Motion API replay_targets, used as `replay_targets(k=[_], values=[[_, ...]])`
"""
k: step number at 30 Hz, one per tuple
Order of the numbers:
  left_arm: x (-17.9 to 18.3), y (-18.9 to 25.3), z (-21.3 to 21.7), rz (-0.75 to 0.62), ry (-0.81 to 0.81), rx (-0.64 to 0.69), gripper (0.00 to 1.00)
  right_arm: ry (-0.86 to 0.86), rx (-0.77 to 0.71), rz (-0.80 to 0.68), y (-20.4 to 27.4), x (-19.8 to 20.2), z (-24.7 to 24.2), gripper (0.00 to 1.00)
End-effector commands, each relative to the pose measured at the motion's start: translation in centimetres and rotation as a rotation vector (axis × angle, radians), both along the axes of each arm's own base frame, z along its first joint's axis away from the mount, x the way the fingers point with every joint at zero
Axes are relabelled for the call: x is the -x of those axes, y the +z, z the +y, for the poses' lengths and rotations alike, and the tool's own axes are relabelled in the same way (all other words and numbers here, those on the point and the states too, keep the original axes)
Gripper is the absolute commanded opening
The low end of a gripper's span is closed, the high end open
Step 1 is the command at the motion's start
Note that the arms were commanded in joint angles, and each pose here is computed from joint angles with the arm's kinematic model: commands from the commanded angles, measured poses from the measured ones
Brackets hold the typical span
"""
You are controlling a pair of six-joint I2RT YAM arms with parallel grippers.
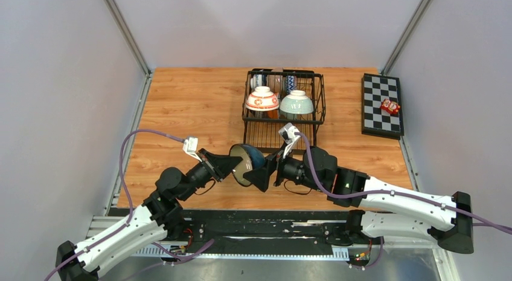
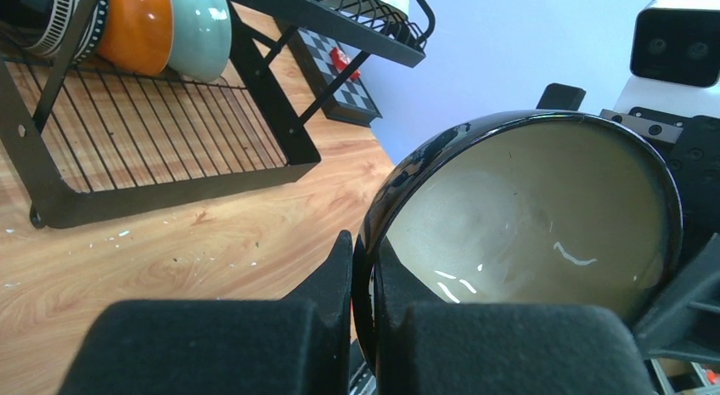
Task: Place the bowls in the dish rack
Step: Turn the bowl upside down on the dish rack.
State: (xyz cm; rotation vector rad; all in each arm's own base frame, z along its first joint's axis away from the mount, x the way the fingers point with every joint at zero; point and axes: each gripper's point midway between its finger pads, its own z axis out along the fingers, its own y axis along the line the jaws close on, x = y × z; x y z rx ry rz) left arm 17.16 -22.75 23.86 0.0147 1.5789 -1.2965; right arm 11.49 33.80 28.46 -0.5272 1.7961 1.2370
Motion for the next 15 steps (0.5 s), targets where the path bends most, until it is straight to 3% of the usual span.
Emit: replay_targets(k=[1,2,3,15], values=[[0.4,4.3,0.1,-0.085,-0.015,0.122,0.00,0.090,-0.101,-0.038,3.9,1.9,1.2,0.68],[0.3,4.3,0.0,-0.085,-0.015,0.122,0.00,0.089,-0.100,-0.040,3.9,1.9,1.2,0.25],[0.3,4.3,0.0,-0.086,-0.015,0.122,0.00,0.074,-0.097,-0.035,3.8,1.7,1.1,0.05],[0.3,3.4,-0.5,-0.054,-0.032,0.089,0.00,0.071,-0.124,-0.072,4.9,1.7,1.0,0.02]])
